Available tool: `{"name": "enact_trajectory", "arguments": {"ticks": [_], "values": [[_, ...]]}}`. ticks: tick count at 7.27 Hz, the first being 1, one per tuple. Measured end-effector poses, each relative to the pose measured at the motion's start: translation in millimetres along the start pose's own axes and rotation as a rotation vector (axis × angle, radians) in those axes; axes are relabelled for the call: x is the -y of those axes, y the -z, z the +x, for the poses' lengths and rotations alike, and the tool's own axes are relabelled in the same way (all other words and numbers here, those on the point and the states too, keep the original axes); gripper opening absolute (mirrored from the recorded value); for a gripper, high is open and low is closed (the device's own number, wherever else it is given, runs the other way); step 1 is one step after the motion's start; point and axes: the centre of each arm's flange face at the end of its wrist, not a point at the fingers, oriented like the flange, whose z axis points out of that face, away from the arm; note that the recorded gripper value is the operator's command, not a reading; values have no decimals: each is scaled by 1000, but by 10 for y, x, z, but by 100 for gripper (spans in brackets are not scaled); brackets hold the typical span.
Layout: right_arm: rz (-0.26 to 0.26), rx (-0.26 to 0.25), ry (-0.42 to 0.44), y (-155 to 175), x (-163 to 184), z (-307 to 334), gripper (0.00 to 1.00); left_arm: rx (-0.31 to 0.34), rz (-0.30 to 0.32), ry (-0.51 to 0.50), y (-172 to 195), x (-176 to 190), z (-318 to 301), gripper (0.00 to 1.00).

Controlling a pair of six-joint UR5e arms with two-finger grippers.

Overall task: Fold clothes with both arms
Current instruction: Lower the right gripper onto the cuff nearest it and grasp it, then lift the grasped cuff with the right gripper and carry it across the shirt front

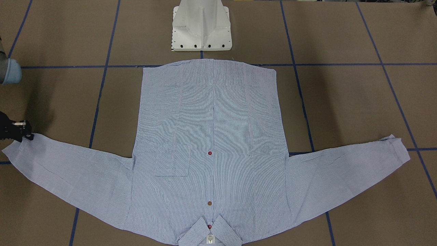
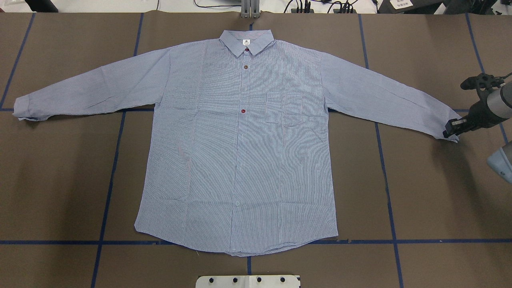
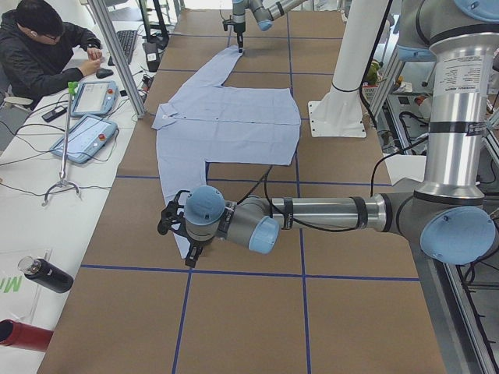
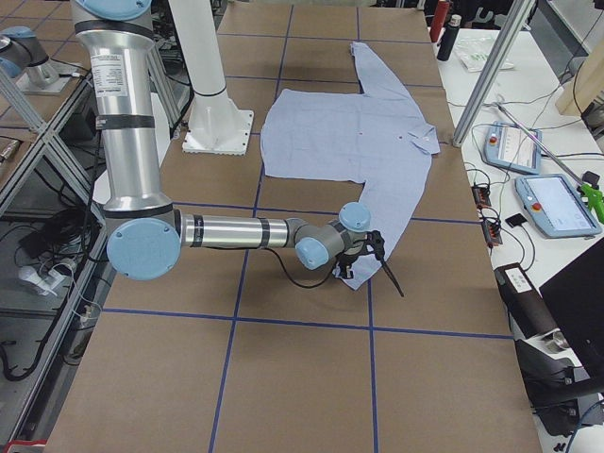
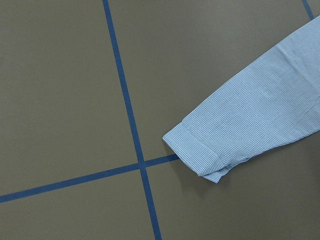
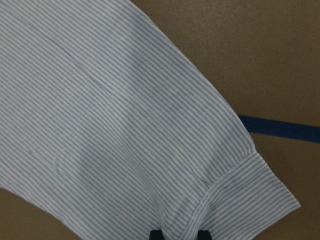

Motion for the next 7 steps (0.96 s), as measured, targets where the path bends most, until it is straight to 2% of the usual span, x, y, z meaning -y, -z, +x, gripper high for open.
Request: {"name": "enact_trajectory", "arguments": {"ticks": [1, 4, 6, 7], "values": [[-1, -1, -7, -1, -16, 13, 0, 0, 0, 2, 1, 2, 3, 99], [17, 14, -102, 91, 15, -97, 0, -1, 1, 3, 5, 3, 7, 99], [40, 37, -100, 237, 53, -254, 0, 0, 1, 3, 5, 4, 7, 99], [51, 73, -85, 384, 82, -373, 0, 0, 1, 4, 5, 6, 7, 99]]}}
